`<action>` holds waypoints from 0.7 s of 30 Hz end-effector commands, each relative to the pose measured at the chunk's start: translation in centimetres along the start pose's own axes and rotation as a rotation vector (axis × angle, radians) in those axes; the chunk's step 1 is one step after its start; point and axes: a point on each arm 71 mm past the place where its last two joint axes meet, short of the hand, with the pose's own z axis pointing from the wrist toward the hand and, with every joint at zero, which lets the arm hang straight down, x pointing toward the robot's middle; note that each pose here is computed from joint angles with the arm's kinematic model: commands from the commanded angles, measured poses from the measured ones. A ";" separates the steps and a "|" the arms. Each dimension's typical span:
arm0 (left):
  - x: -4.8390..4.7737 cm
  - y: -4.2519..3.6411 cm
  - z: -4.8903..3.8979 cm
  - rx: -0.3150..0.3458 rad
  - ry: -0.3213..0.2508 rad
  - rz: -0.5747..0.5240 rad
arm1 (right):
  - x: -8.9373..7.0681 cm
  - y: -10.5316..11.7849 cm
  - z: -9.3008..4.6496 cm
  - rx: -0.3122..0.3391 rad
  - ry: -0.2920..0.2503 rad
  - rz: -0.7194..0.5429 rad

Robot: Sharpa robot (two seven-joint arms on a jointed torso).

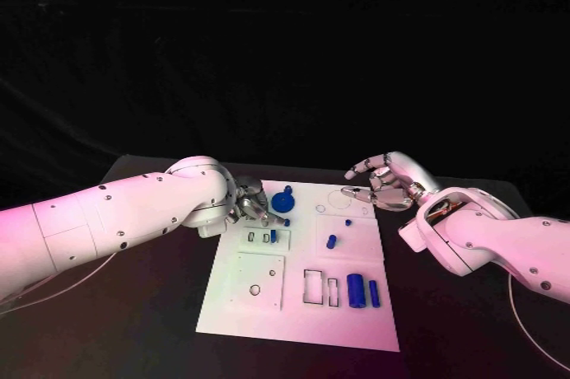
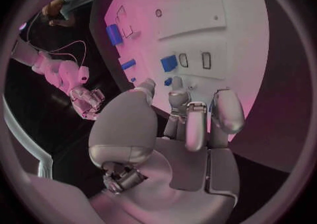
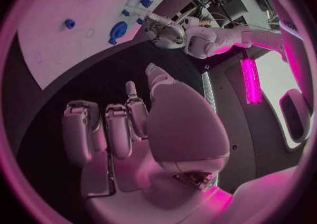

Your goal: Assemble the parts on the task board

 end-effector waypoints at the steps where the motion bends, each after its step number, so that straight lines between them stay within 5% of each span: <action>1: 0.09 -0.02 0.24 -0.031 0.030 0.045 | 0.1 0.1 0.1 -0.002 0.013 -0.003; 21: 0.81 -0.72 1.17 -0.029 0.112 0.055 | 0.3 0.0 0.3 0.005 0.023 -0.008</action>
